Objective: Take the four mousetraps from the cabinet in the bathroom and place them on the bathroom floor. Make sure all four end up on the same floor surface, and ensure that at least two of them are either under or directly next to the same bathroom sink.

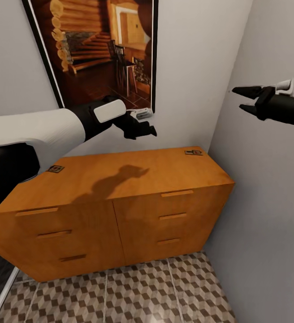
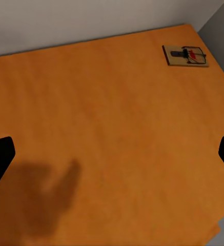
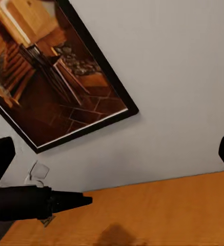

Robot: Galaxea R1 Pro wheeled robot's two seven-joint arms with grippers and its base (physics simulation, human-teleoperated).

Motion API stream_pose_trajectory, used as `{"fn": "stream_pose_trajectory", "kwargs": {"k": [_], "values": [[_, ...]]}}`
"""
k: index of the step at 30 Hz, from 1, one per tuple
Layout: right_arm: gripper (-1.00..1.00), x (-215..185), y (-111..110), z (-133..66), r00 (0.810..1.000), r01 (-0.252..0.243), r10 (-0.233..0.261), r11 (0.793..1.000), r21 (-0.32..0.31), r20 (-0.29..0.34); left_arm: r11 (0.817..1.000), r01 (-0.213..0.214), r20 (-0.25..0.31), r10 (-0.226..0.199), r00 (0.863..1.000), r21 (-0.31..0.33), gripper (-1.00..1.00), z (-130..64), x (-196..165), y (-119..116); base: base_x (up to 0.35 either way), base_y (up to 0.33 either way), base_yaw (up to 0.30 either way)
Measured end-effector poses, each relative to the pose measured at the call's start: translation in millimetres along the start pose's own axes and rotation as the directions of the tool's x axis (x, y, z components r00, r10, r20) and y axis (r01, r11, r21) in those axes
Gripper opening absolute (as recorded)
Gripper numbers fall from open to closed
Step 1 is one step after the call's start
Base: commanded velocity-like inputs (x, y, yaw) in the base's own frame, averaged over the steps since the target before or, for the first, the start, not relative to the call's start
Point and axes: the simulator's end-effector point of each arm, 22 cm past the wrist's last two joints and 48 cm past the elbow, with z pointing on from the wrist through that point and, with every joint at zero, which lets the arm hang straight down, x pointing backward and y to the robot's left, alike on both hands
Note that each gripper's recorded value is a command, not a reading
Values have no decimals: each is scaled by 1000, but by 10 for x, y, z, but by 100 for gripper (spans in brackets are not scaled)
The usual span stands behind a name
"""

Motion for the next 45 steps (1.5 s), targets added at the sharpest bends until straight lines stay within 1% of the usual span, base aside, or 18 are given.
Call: {"fn": "stream_pose_trajectory", "kwargs": {"k": [3,6,10,11,13,15,17,18,20,21,23,24,28,29,31,35,40,45], "values": [[100,195,184,68,995,-78,73,995,-65,-69,1000,-1,-2,1,1000,1,100,7,11,-8,0,0,0],[100,291,276,92,987,-130,122,988,-82,-107,1000,-3,-5,3,1000,6,100,13,23,-37,0,0,0],[100,411,404,131,973,-189,173,977,-96,-155,1000,-20,-16,21,1000,22,100,46,87,-177,0,0,0],[100,487,492,165,964,-213,190,971,-111,-184,999,-26,-21,27,999,29,100,59,117,-227,0,0,0],[100,567,615,208,955,-235,203,963,-131,-217,999,-31,-24,32,999,34,100,65,134,-262,0,0,0],[100,681,932,295,935,-273,216,944,-183,-283,999,-34,-25,35,999,38,100,69,143,-295,0,0,0],[100,705,1115,340,926,-288,216,935,-209,-311,999,-35,-24,35,999,39,100,68,141,-301,0,0,0],[100,702,1329,385,918,-304,216,922,-240,-333,999,-35,-24,35,999,39,100,66,139,-306,0,0,0],[100,683,1566,439,912,-316,212,909,-272,-352,999,-35,-23,35,999,39,100,66,138,-308,0,0,0],[100,647,1806,486,907,-326,207,896,-302,-365,999,-35,-23,36,999,40,100,66,139,-310,0,0,0],[100,608,2047,538,908,-320,190,890,-325,-374,999,-35,-23,36,999,39,100,69,141,-311,0,0,0],[100,564,2276,581,910,-309,170,887,-343,-379,999,-35,-24,36,999,40,100,69,144,-313,0,0,0],[100,486,2686,705,914,-273,127,895,-352,-385,998,-38,-26,39,999,42,100,77,160,-328,0,0,0],[100,477,2847,781,911,-265,116,900,-346,-395,998,-39,-28,40,999,43,100,79,168,-336,0,0,0],[100,486,3001,862,907,-258,105,905,-339,-409,998,-41,-29,42,999,45,100,83,176,-352,0,0,0],[100,524,3420,1035,889,-255,82,906,-337,-451,998,-46,-31,48,998,50,100,90,191,-399,0,0,0],[100,557,3665,1112,877,-251,62,905,-344,-477,998,-45,-24,46,999,46,100,73,150,-395,0,0,0],[100,520,3856,1138,878,-232,38,906,-354,-477,999,-36,-11,37,999,38,100,49,83,-355,0,0,0]]}}
